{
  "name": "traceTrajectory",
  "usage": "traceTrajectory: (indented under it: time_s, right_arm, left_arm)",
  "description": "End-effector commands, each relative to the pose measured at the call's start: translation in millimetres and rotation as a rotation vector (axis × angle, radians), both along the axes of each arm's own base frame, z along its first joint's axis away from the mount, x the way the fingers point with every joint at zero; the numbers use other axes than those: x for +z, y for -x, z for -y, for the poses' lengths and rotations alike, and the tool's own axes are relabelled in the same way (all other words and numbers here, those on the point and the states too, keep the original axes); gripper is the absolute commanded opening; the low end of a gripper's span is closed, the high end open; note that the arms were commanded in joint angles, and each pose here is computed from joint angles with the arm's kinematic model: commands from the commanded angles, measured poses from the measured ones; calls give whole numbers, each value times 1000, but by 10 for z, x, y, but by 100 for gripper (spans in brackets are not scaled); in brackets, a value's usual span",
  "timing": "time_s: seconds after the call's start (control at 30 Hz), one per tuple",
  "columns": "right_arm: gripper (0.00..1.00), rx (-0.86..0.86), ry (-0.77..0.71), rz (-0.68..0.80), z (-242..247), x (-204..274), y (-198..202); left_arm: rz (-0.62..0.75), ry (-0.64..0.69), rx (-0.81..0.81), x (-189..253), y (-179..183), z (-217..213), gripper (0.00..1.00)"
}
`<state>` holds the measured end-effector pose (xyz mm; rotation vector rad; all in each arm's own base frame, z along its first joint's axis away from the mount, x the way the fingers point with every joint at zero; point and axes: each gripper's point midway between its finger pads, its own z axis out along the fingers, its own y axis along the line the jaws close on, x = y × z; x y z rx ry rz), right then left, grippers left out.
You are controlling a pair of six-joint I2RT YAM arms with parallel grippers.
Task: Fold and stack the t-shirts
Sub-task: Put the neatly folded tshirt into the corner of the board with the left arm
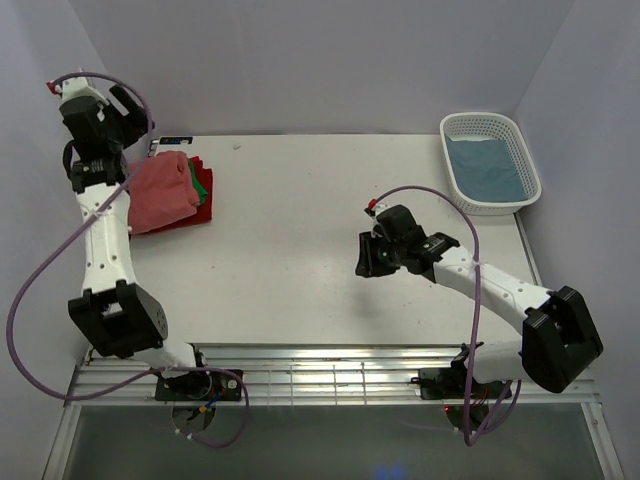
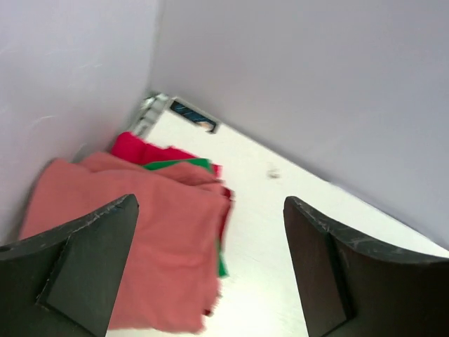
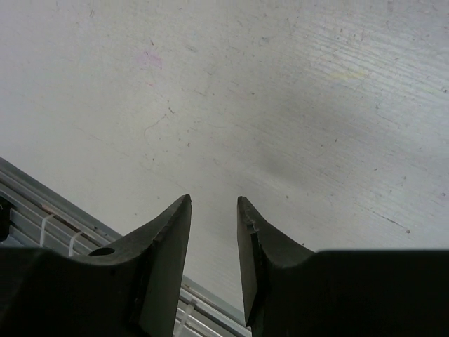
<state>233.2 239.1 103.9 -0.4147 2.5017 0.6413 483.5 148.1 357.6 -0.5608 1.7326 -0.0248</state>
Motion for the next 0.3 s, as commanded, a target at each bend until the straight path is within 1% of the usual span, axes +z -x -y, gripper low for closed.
traceTrajectory:
  time_s: [0.0,0.03,0.07,0.1,0.13,0.17,0.2,0.23,0.27]
  right_arm:
    - [38,-36,-32,84,-89,392,-209]
    - [37,-42,-29,100,-90,447,-251]
    - [37,-43,-23,105,-86,500,-266]
    - [37,-46,-23,119,-87,575,-292]
    - [36,-47,-43,156,-122,772,-350]
    - [35,-54,-40,180,-103,867,-384]
    - [33,-88,-14,198,-35,923,-430]
    - [32,-107,-32,237,-39,1169,-491]
    - [30,-118,-32,249,-21,1315,-501]
  left_arm:
    - [81,-3,-132,251,376,829,93]
    - [80,11,-154,178,424,981,93]
    - [71,11,-144,96,481,1051,93]
    - [61,13,-189,18,533,1303,92]
    - [38,13,-206,-129,635,1415,92]
    - [30,10,-210,-177,680,1458,90]
    - [23,9,-272,-220,727,1708,90]
    - [3,12,-292,-291,798,1776,90]
    - [-4,15,-308,-294,836,1832,90]
